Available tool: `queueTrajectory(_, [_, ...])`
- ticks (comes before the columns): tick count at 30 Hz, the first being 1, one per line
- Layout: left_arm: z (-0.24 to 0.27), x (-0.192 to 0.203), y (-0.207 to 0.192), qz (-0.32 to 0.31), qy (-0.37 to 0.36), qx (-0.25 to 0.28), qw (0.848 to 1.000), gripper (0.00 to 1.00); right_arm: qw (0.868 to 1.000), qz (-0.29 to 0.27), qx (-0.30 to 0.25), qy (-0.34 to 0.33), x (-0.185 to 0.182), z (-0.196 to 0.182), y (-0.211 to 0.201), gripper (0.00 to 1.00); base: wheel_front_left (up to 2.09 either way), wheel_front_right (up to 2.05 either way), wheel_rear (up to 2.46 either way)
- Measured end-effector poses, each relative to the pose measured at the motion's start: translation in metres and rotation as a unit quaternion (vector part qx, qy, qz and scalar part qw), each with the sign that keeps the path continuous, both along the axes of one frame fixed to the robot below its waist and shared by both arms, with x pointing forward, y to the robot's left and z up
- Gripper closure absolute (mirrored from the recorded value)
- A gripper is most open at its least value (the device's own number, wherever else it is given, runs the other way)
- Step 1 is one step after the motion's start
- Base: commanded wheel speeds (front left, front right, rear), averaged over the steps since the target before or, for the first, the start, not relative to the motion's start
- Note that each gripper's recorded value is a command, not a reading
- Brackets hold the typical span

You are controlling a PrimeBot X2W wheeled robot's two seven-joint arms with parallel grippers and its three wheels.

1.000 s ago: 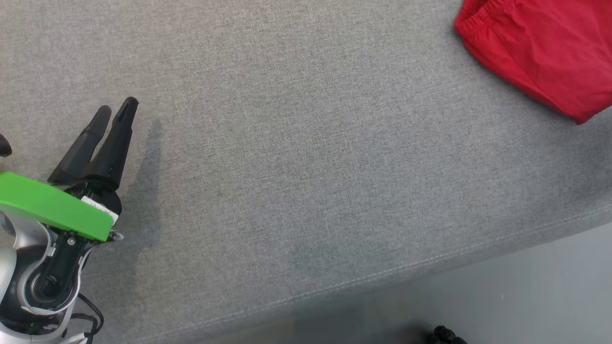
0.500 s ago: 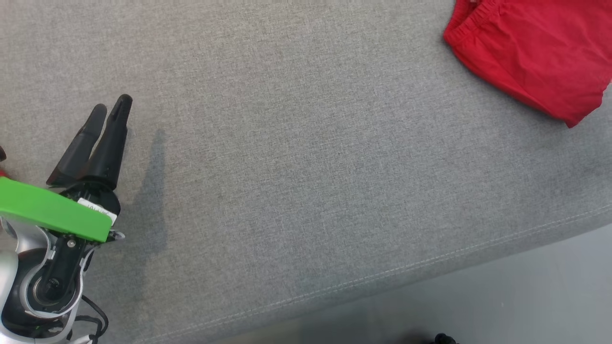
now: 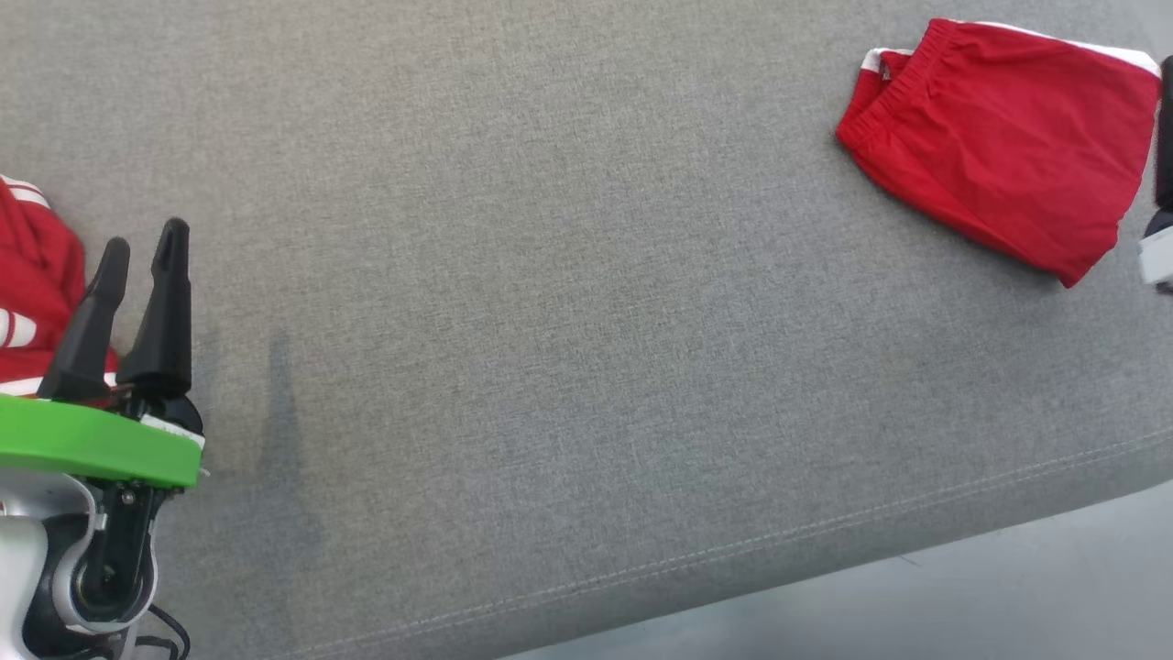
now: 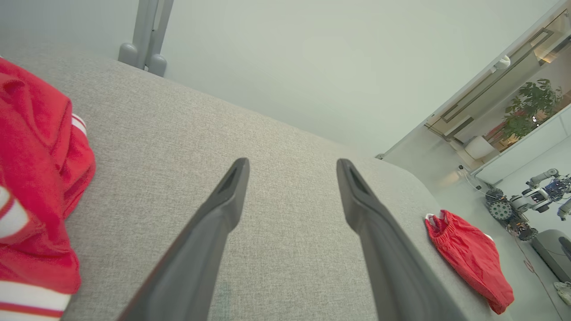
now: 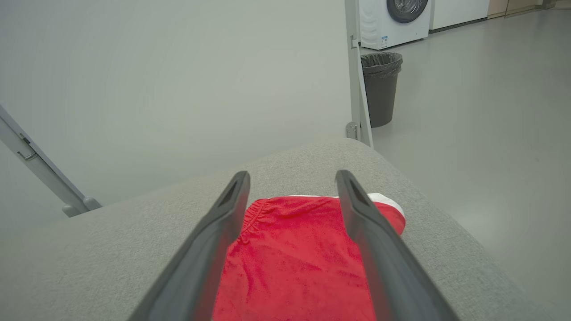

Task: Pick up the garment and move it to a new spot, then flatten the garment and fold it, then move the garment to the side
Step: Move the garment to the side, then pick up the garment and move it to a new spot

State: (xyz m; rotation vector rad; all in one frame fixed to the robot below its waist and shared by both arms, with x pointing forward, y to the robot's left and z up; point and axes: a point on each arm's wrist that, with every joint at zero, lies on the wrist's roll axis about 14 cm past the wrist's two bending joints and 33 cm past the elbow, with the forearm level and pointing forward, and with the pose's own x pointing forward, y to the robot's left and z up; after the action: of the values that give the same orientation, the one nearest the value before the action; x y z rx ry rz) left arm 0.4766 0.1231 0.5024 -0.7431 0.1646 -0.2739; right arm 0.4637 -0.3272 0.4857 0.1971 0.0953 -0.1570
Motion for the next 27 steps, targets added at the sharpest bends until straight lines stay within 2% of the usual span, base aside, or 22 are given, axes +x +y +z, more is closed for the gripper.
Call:
queueTrajectory(6, [-0.006,-0.03,0.004,-0.012,-0.021,0.095,0.995,0.0,0.999,0.042,0.023,-0.014,-0.01,-0.001,0.057,0.0,0.0,0.0,0.0])
queueTrajectory(10, [-0.016,-0.052,0.009,-0.004,-0.008,0.11,0.994,0.0,0.997,0.073,0.03,-0.008,-0.024,-0.01,0.096,0.0,0.0,0.0,0.0])
queueTrajectory(15, [-0.009,-0.064,0.023,0.027,-0.023,0.12,0.992,0.0,0.992,0.127,0.008,0.01,-0.044,-0.025,0.137,0.0,0.0,0.0,0.0])
queueTrajectory(20, [-0.003,-0.069,0.039,0.055,-0.034,0.132,0.989,0.0,0.988,0.154,0.005,0.012,-0.053,-0.029,0.162,0.0,0.0,0.0,0.0])
queueTrajectory(27, [0.0,-0.077,0.063,0.095,-0.036,0.141,0.985,0.0,0.979,0.203,-0.029,-0.011,-0.051,-0.018,0.191,0.0,0.0,0.0,0.0])
